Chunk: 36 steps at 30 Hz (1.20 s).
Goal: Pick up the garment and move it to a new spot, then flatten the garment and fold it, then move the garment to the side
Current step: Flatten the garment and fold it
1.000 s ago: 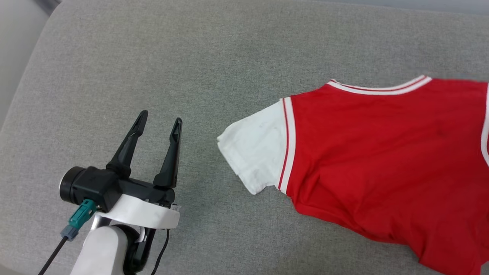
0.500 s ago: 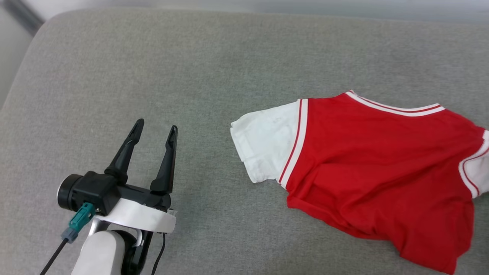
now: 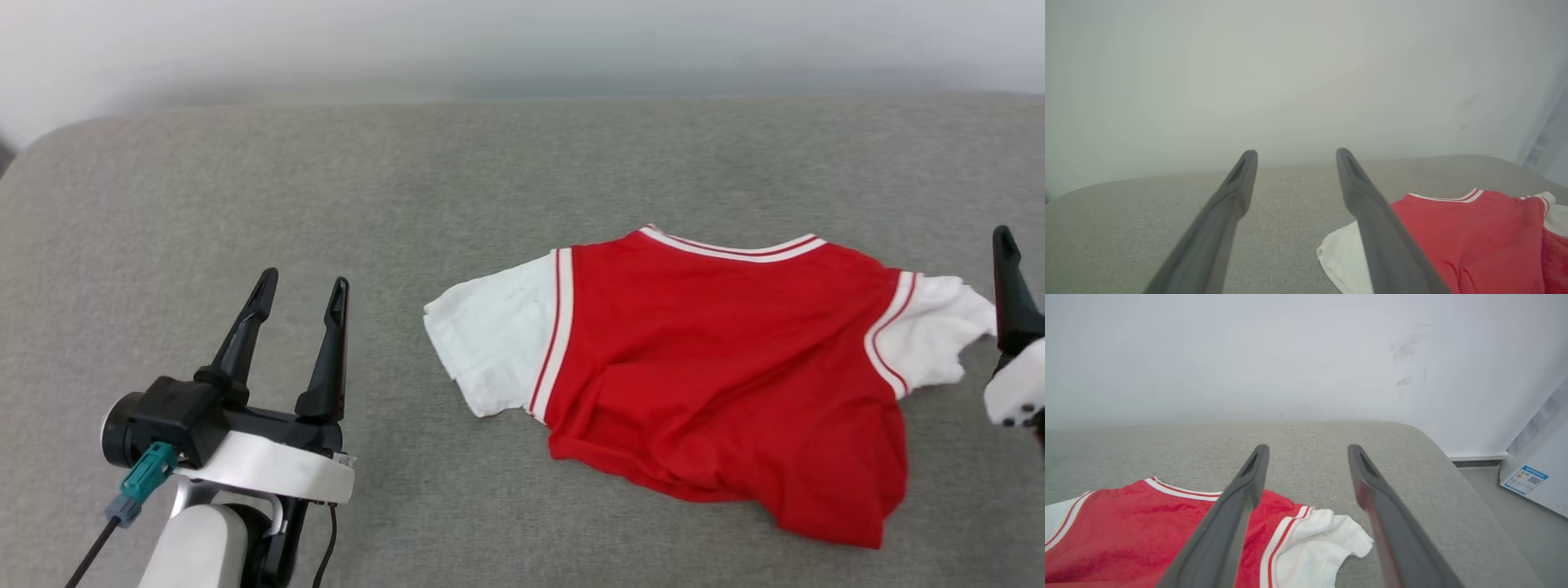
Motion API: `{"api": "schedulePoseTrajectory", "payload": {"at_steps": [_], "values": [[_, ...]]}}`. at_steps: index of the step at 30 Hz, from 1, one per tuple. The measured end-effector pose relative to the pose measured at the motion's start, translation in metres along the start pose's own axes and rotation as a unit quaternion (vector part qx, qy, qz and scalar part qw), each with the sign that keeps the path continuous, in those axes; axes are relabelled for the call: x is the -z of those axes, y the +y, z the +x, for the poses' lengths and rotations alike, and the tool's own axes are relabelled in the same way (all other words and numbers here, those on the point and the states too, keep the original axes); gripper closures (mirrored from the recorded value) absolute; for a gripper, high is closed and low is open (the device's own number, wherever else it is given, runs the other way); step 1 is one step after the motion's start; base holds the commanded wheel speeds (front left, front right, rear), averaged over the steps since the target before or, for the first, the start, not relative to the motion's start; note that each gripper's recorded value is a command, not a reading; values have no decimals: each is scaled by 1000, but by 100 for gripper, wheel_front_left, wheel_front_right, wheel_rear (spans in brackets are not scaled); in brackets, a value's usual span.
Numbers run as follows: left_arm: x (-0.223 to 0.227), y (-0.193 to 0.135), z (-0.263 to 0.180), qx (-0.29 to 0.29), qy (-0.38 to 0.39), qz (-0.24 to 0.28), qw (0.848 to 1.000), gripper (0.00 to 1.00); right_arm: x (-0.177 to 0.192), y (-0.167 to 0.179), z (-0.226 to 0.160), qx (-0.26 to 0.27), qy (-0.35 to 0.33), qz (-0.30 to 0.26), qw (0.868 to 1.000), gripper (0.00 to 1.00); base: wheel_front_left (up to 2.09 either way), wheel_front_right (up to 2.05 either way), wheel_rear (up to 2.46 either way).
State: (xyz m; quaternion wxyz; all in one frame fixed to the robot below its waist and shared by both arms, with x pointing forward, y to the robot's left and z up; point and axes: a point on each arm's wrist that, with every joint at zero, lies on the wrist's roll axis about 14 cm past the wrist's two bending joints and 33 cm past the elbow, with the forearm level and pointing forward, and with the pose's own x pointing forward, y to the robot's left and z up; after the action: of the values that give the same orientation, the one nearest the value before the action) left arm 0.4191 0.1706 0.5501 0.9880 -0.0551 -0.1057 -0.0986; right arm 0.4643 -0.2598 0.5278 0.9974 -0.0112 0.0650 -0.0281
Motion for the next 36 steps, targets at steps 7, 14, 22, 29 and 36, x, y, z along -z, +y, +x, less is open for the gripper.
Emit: {"api": "schedulePoseTrajectory", "payload": {"at_steps": [7,14,22,29,36], "values": [[12,-21,12,44,30,-15,999,0,-20,2,-52,17,-101,43,994,0,0,0,0],[36,-41,47,131,149,11,980,0,-26,-3,-70,36,-135,44,989,0,0,0,0],[87,-34,63,175,383,54,905,0,-15,-21,-74,70,-124,22,990,0,0,0,0],[136,-34,43,202,536,86,815,0,-2,-25,-69,80,-109,17,991,0,0,0,0],[170,-17,38,190,589,116,777,0,12,-24,-63,81,-93,14,992,0,0,0,0]]}}
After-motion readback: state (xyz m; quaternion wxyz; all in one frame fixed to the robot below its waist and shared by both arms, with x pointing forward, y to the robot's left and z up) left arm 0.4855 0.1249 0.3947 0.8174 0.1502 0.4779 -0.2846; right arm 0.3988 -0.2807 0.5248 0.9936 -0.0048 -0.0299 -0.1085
